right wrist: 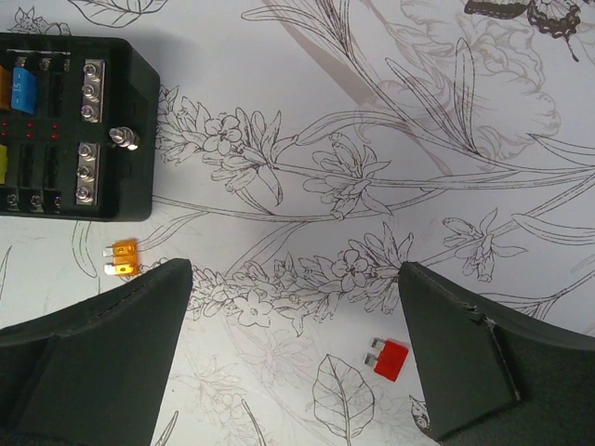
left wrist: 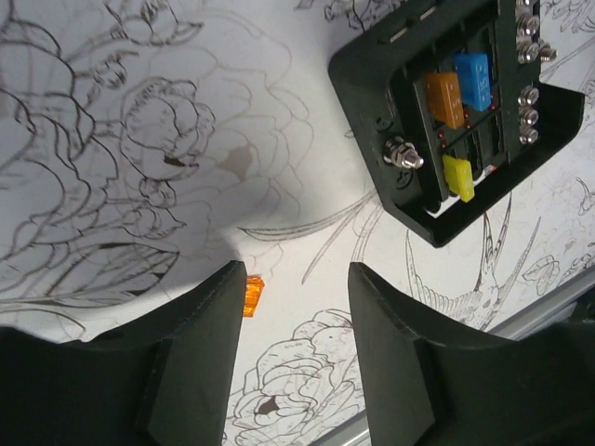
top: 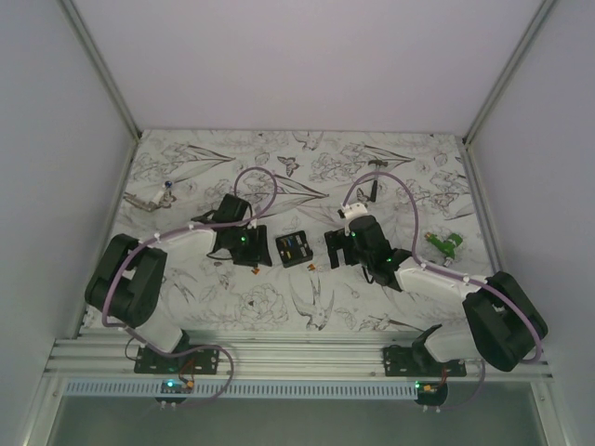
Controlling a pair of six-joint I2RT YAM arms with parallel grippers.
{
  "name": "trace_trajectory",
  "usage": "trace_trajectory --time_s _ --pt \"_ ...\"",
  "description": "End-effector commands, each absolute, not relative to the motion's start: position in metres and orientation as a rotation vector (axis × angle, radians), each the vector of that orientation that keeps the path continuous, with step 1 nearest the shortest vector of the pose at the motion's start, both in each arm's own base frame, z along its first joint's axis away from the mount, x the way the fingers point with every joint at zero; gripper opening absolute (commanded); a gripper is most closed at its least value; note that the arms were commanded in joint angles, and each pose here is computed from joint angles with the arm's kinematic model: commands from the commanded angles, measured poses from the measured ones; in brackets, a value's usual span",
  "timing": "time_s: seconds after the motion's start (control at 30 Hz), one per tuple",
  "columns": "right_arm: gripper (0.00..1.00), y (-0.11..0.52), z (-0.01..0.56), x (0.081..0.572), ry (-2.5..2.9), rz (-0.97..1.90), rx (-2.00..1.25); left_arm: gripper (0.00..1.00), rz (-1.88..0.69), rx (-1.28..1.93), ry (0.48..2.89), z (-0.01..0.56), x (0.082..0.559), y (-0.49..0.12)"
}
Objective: Snap on the fuse box
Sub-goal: Pick up the fuse from the center of the board.
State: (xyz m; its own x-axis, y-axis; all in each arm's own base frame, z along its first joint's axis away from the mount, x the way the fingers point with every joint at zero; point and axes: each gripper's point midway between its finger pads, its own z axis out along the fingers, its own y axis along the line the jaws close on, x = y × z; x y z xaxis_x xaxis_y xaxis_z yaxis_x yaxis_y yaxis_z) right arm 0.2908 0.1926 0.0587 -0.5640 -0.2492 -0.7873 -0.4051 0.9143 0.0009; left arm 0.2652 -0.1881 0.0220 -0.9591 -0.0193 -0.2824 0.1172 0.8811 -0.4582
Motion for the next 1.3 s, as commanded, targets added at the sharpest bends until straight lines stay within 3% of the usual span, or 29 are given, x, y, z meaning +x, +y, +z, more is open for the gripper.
trace_trajectory --time_s 0.0,0.17,0.43,1.27 --pt "0.99 0.193 0.062 0.296 2.171 0.233 -0.456 0.53 -0.644 -0.014 2.883 0.01 0.234 -0.18" --pt "1.0 0.192 0.062 0.296 2.172 0.231 -0.457 0.56 -0.584 -0.025 2.891 0.013 0.225 -0.172" --pt "0.99 0.193 0.059 0.295 2.177 0.231 -0.459 0.69 -0.544 -0.072 2.852 0.026 0.226 -0.165" --pt "0.99 0.194 0.058 0.294 2.181 0.243 -0.459 0.7 -0.527 0.007 2.948 0.01 0.193 -0.191"
